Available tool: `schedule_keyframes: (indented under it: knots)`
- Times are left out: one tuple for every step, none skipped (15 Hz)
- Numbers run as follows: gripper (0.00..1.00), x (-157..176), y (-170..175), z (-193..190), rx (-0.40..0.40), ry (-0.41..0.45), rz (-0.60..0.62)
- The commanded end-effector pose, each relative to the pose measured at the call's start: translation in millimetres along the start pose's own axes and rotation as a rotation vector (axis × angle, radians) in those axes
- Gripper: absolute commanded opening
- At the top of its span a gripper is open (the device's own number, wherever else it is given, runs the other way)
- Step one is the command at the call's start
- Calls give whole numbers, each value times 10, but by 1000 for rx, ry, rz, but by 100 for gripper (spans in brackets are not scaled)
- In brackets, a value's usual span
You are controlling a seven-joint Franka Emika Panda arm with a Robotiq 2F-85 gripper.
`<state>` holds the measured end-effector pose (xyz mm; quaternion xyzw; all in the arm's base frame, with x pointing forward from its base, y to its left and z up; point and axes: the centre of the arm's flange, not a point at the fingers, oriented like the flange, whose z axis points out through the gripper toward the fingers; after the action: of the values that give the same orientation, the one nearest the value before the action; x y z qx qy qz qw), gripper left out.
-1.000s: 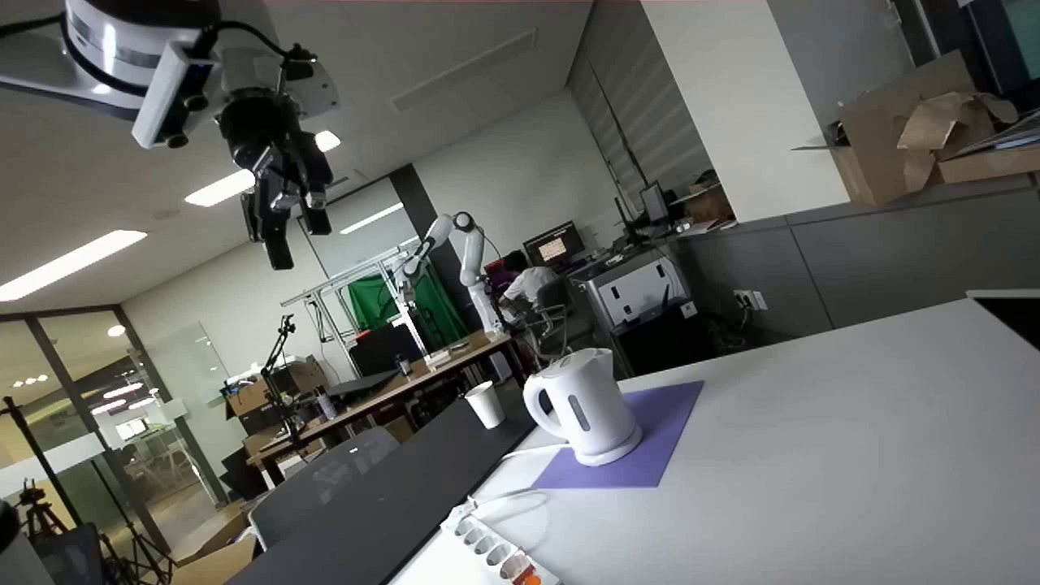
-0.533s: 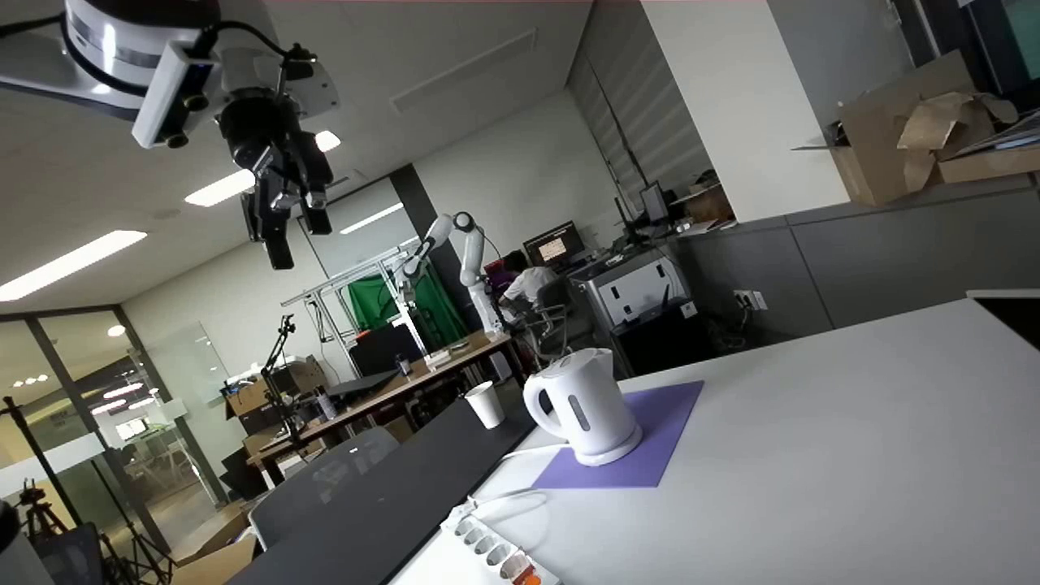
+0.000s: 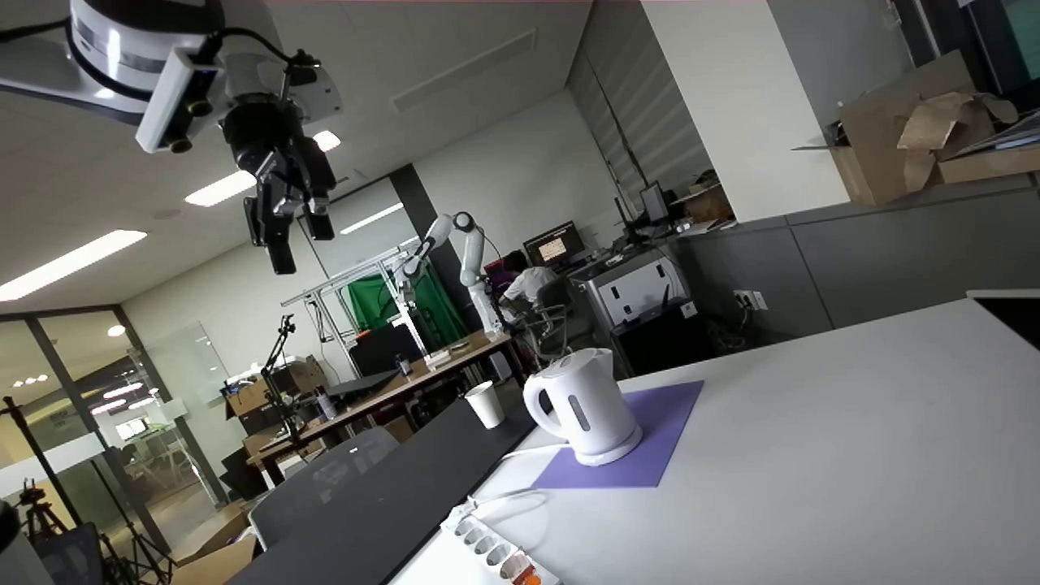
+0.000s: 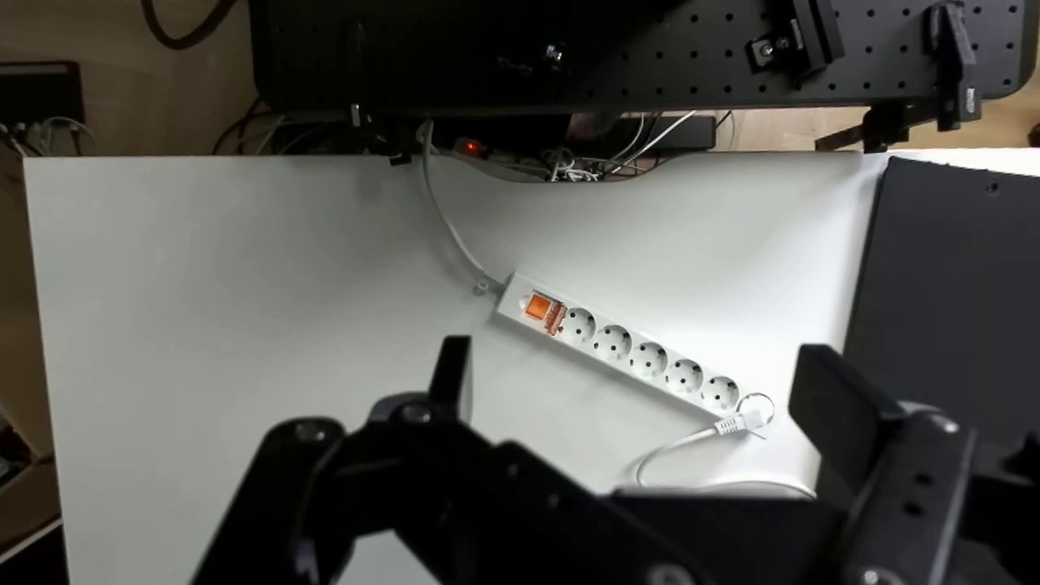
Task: Press the adapter switch
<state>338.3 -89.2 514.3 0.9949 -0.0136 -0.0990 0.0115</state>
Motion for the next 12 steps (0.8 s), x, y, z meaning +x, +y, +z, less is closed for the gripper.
schedule_keyframes:
  knots:
    - [80, 100, 64, 276, 17, 10, 9]
    - [73, 132, 82, 367, 25, 12, 9]
    - [67, 166, 106, 473, 33, 17, 17]
    - [60, 198, 128, 583, 46, 25, 21]
    - [51, 226, 142, 679, 57, 29, 21]
    - [45, 253, 157, 784, 70, 33, 26]
    - [39, 276, 165, 871, 84, 40, 29]
    - [31, 299, 176, 958, 98, 43, 32]
    - [25, 326, 181, 1053, 109, 45, 35]
    - [19, 351, 183, 1134, 117, 46, 39]
    - [11, 386, 183, 1225, 123, 42, 43]
    - [5, 421, 181, 1310, 127, 39, 45]
